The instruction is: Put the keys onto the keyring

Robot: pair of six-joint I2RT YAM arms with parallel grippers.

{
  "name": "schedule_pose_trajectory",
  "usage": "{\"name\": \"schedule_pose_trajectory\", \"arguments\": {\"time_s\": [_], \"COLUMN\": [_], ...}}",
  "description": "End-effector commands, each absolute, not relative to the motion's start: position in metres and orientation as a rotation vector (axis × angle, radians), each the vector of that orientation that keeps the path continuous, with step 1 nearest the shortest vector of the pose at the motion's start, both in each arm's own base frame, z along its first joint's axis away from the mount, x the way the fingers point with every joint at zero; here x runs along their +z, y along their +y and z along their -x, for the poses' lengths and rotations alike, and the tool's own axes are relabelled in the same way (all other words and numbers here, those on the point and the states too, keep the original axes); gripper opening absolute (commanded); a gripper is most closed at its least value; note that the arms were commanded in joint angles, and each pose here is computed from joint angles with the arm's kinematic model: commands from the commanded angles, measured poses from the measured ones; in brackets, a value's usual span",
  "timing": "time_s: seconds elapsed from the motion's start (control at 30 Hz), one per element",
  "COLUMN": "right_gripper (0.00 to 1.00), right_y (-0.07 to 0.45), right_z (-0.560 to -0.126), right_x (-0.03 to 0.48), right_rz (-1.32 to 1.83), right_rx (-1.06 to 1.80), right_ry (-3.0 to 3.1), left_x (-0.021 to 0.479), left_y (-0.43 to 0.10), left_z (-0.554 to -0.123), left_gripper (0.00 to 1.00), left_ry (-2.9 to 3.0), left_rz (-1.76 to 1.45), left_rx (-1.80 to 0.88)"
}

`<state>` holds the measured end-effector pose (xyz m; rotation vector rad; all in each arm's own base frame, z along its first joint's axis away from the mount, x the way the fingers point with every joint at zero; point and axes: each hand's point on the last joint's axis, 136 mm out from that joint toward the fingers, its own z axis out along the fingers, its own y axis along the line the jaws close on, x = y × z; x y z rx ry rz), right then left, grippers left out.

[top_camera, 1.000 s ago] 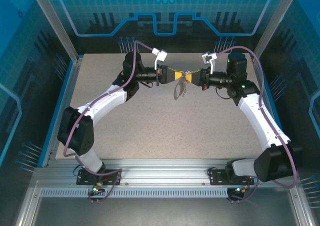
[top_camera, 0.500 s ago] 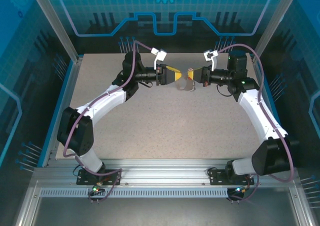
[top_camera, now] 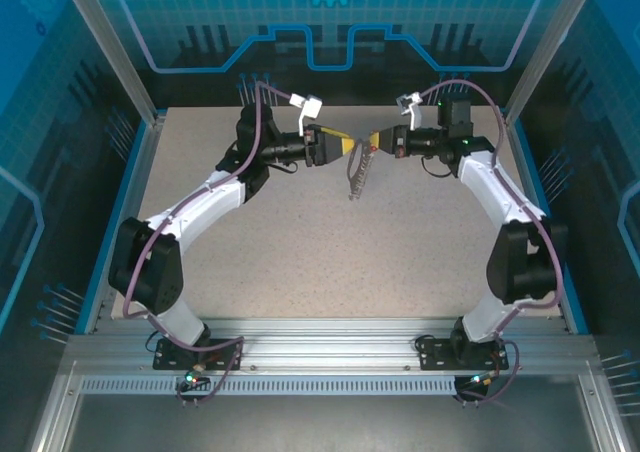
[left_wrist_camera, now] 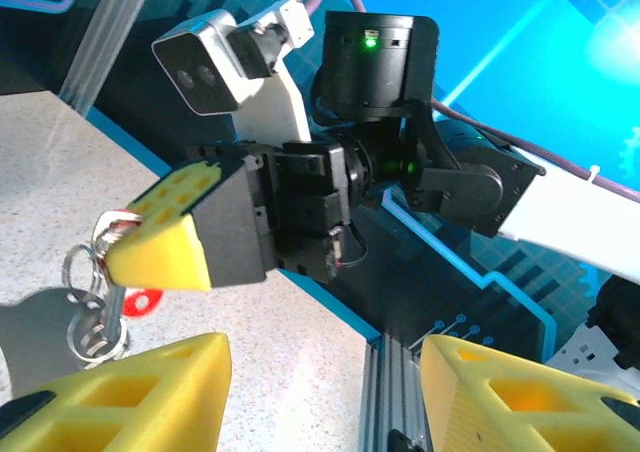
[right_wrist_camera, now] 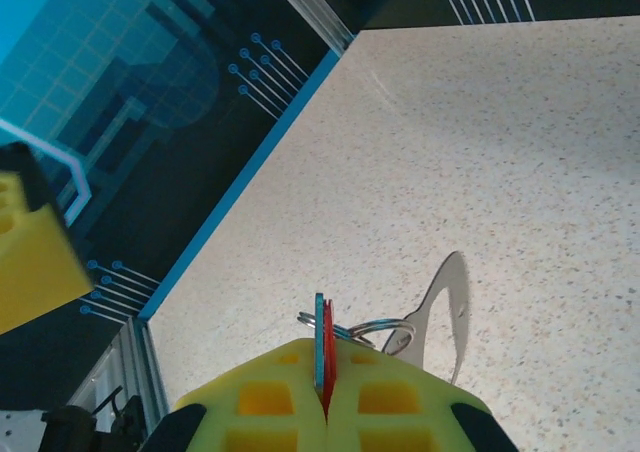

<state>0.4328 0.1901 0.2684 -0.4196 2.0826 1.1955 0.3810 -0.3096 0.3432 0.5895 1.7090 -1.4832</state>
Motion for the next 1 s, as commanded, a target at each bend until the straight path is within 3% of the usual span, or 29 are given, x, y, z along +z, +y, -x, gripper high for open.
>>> {"name": "schedule_pose_trajectory", "arguments": {"time_s": [0.0, 0.43, 0.67, 0.97], "right_gripper": [0.00, 0.00, 0.00, 0.00], "right_y": [0.181, 0.175, 0.214, 0.245], "right_z": [-0.458, -0.524, -0.520, -0.504], "right_x": [0.273, 0.194, 0.129, 0.095], "right_rz": [0.390, 0.224, 0.175, 0.137], "right_rx": [1.191, 1.219, 1.272, 1.318], "right_ry": [2.063, 2.200, 2.304, 2.358], "left_x": [0.345, 0.328, 0.330, 0.333], "left_y": [-0.297, -0.277, -0.275, -0.272], "left_z": [-0.383, -0.401, -0.397, -0.392], "left_gripper": [0.55, 0.61, 0.62, 0.62], "left_ry": [1.695, 1.720, 1.727, 1.734], "left_rz": [-0.568, -0.494, -0.492, -0.486], "left_rx": [-1.440, -1.426, -1.420, -1.405]}}
